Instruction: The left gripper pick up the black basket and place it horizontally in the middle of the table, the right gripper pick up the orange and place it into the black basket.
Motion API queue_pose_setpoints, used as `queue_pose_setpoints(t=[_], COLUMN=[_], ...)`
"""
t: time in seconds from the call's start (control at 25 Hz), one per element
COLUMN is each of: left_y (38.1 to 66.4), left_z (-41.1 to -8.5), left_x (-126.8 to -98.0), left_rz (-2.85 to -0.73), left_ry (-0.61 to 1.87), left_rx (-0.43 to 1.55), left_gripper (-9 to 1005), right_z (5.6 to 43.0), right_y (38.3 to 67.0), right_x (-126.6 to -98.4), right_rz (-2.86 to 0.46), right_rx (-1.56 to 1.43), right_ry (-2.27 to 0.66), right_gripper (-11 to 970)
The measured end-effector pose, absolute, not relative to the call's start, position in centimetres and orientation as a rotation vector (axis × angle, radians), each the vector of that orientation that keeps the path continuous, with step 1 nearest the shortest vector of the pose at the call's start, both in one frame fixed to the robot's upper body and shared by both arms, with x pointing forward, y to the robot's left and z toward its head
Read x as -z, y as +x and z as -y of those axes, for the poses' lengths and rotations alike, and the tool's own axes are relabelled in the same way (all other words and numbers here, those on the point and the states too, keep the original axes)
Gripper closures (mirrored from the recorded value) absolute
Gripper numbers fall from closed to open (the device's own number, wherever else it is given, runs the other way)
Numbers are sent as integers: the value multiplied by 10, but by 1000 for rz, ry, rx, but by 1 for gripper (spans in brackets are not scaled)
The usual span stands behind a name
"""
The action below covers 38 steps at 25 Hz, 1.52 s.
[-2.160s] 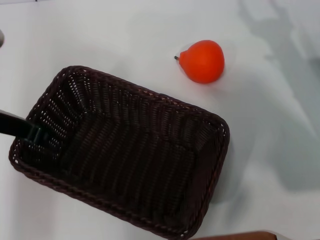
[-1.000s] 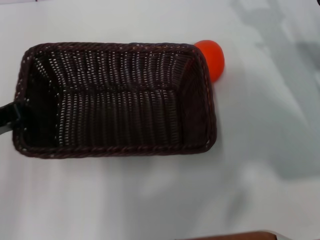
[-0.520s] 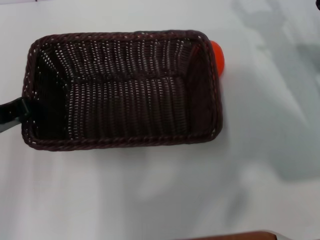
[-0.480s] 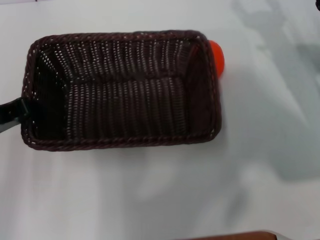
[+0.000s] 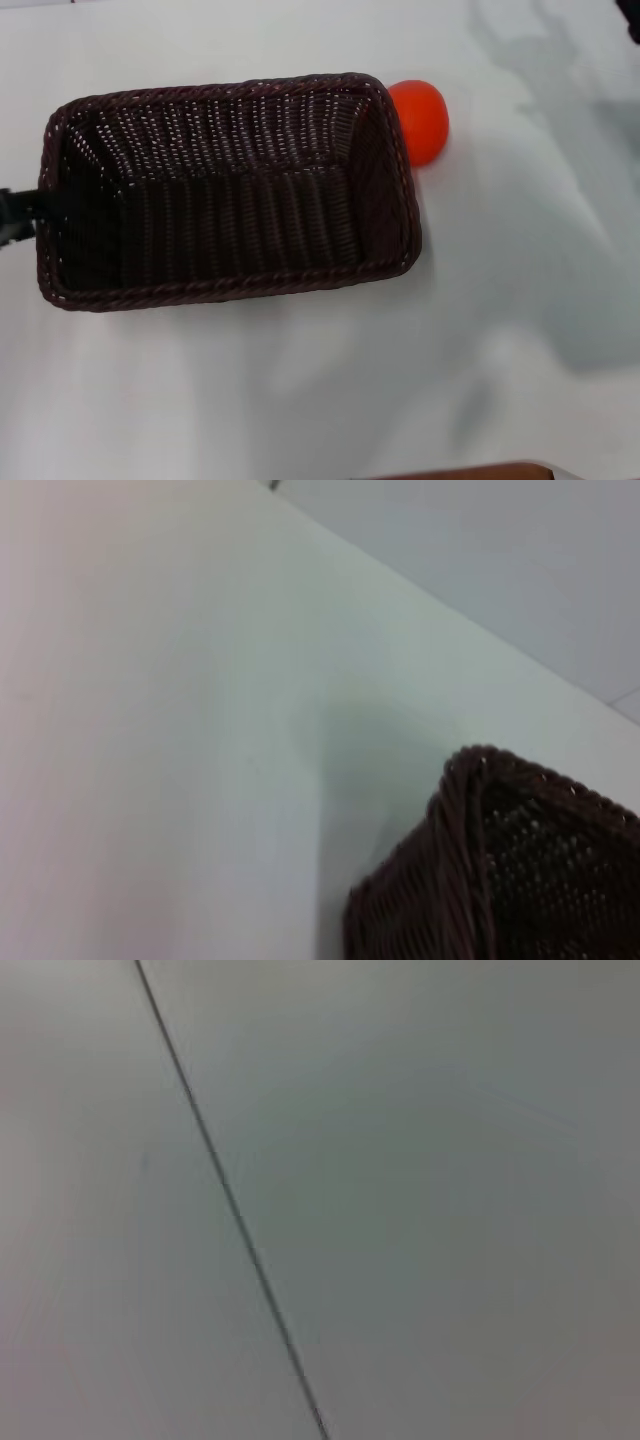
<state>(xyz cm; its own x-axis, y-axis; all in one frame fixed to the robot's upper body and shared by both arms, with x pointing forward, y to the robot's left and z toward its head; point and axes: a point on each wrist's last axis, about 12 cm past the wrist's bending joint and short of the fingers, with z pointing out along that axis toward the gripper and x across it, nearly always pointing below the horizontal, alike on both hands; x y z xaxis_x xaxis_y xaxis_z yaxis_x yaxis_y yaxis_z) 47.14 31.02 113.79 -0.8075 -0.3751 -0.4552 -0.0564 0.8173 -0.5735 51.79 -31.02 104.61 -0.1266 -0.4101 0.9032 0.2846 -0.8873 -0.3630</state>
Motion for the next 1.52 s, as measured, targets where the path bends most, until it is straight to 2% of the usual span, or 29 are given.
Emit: queue_pose_setpoints(t=[0.28, 0.56, 0.96, 1.28, 1.52], left_y=[465, 463, 475, 482, 481], left_z=[-351, -366, -356, -349, -339], left_x=[-1163, -1182, -1167, -1160, -1161], left_rz=[-2287, -2027, -1921, -1917, -1856], left_ry=[-294, -200, -164, -141, 22], left_rx=[669, 764, 916, 969, 967], left_gripper=[289, 104, 100, 101, 102], right_z=[288, 270, 246, 244, 237], right_y=[513, 517, 525, 528, 529], right_x=[-1032, -1013, -1008, -1001, -999], right_rz=[60, 190, 382, 398, 453], right_rx=[1923, 1771, 1656, 1607, 1572], right_ry=[-1799, -1970, -2011, -2093, -2098], right_gripper=[13, 13, 14, 25, 61])
